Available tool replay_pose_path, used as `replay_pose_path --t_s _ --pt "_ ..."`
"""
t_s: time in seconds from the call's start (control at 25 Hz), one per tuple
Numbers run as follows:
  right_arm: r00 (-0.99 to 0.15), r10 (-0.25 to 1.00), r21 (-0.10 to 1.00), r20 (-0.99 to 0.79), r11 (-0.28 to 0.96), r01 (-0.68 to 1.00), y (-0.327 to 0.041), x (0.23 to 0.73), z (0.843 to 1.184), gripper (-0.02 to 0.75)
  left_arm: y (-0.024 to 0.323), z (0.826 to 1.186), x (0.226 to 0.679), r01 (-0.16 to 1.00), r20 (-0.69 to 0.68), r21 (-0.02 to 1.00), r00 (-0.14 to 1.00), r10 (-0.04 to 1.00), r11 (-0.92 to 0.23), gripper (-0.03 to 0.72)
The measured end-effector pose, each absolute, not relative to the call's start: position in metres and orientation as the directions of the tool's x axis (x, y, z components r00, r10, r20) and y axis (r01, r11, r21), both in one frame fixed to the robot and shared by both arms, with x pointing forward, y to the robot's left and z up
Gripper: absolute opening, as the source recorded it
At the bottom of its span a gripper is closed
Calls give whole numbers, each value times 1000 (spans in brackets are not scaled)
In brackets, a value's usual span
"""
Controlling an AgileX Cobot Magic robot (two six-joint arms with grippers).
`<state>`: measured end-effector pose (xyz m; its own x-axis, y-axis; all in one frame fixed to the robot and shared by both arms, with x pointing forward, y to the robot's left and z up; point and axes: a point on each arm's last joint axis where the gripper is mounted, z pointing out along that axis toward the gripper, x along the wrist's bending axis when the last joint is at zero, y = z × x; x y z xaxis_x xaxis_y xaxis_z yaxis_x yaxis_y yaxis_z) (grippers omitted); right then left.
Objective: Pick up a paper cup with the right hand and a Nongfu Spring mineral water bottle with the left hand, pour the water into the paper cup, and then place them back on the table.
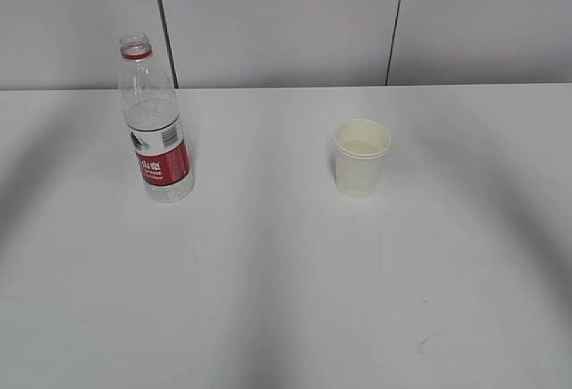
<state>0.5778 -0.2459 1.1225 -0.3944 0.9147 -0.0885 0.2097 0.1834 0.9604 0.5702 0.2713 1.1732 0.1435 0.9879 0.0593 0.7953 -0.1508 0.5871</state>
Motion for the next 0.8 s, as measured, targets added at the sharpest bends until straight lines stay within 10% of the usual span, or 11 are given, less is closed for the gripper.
replay_pose_path --t_s 0.8 --pt "-350 915 955 -200 263 141 -252 565 1142 585 286 1176 451 848 51 522 76 996 -92 517"
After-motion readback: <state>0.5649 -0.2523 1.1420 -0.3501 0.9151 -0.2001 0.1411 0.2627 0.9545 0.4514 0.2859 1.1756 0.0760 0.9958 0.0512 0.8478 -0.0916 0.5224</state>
